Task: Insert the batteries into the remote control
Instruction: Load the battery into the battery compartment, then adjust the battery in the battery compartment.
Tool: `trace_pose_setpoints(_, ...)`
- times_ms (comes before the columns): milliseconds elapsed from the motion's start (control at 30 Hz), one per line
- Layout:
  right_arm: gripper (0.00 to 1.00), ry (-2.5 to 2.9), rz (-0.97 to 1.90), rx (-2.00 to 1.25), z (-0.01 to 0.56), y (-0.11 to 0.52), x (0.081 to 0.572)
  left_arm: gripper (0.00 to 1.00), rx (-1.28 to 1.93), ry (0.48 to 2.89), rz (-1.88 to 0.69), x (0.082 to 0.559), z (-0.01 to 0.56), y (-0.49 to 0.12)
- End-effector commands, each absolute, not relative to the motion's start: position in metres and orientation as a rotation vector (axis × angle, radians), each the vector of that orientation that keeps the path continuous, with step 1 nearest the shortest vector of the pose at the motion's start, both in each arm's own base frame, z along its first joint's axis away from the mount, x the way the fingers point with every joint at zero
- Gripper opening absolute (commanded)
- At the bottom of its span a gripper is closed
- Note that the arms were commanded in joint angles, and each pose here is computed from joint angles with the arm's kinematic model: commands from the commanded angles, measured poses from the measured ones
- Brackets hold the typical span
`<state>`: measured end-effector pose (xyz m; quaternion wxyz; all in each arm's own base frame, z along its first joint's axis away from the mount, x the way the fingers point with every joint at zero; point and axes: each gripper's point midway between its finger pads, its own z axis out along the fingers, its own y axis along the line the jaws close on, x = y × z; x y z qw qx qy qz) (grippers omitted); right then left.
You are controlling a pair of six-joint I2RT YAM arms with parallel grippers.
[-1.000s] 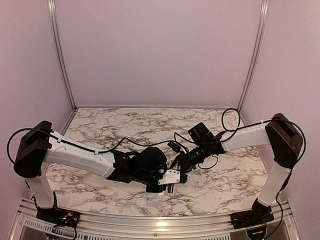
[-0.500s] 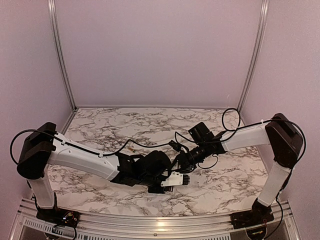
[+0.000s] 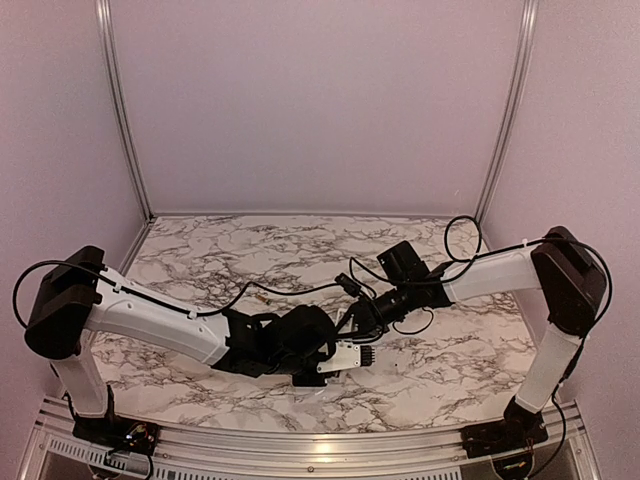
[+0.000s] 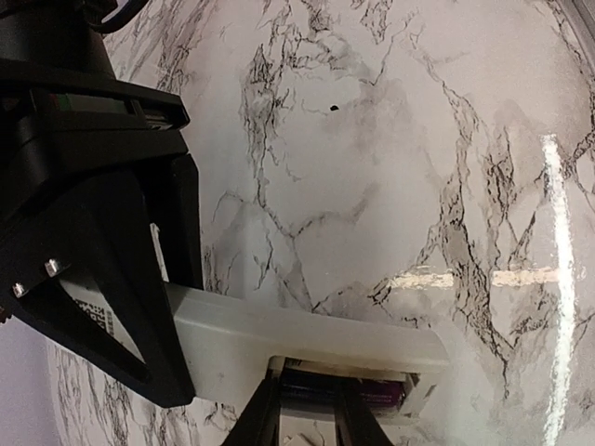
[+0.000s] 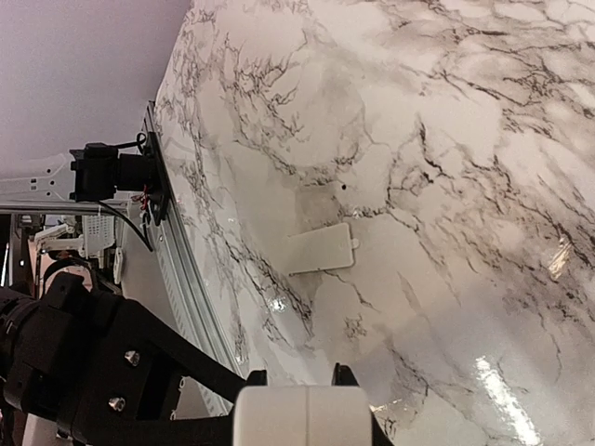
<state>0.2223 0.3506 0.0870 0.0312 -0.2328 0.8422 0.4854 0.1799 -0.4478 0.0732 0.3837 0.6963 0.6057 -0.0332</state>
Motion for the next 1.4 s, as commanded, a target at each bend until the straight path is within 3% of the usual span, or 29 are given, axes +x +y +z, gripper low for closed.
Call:
trace_pose_setpoints(0,0.0,2.505,1.674,-0.786,0.116,0.359,0.208,0.24,1.659,1.603,-0.015,0.196,0.083,-0.428)
trace_pose_setpoints(300,0.0,2.526,1.65,-0.776,0.105,0.358,0.209,0.34,1.411,1.537,-0.111,0.203,0.145,-0.426)
trace_pose_setpoints(400,0.0,2.502,1.638,-0.781,0.11,0.358,0.212,0.42,1.302,1.548,-0.142,0.209,0.163,-0.418)
trace_pose_setpoints(533,0.0,2.443,1.617,-0.775,0.121,0.357,0.222,0.63,1.115,1.564,-0.243,0.214,0.19,-0.401)
trace_pose_setpoints(633,0.0,2.384,1.6,-0.766,0.136,0.353,0.23,0.94,0.953,1.559,-0.361,0.215,0.219,-0.383)
trace_pose_setpoints(667,0.0,2.344,1.599,-0.769,0.143,0.353,0.234,0.98,0.911,1.57,-0.397,0.218,0.222,-0.378)
trace_pose_setpoints(767,0.0,2.249,1.587,-0.781,0.164,0.352,0.242,0.99,0.768,1.654,-0.479,0.229,0.229,-0.364)
trace_pose_setpoints(1200,0.0,1.978,1.506,-0.801,0.226,0.344,0.254,0.98,0.874,1.75,-0.795,0.204,0.226,-0.395)
trace_pose_setpoints(1367,0.0,1.94,1.517,-0.814,0.234,0.344,0.251,0.79,0.882,1.811,-0.828,0.211,0.216,-0.409)
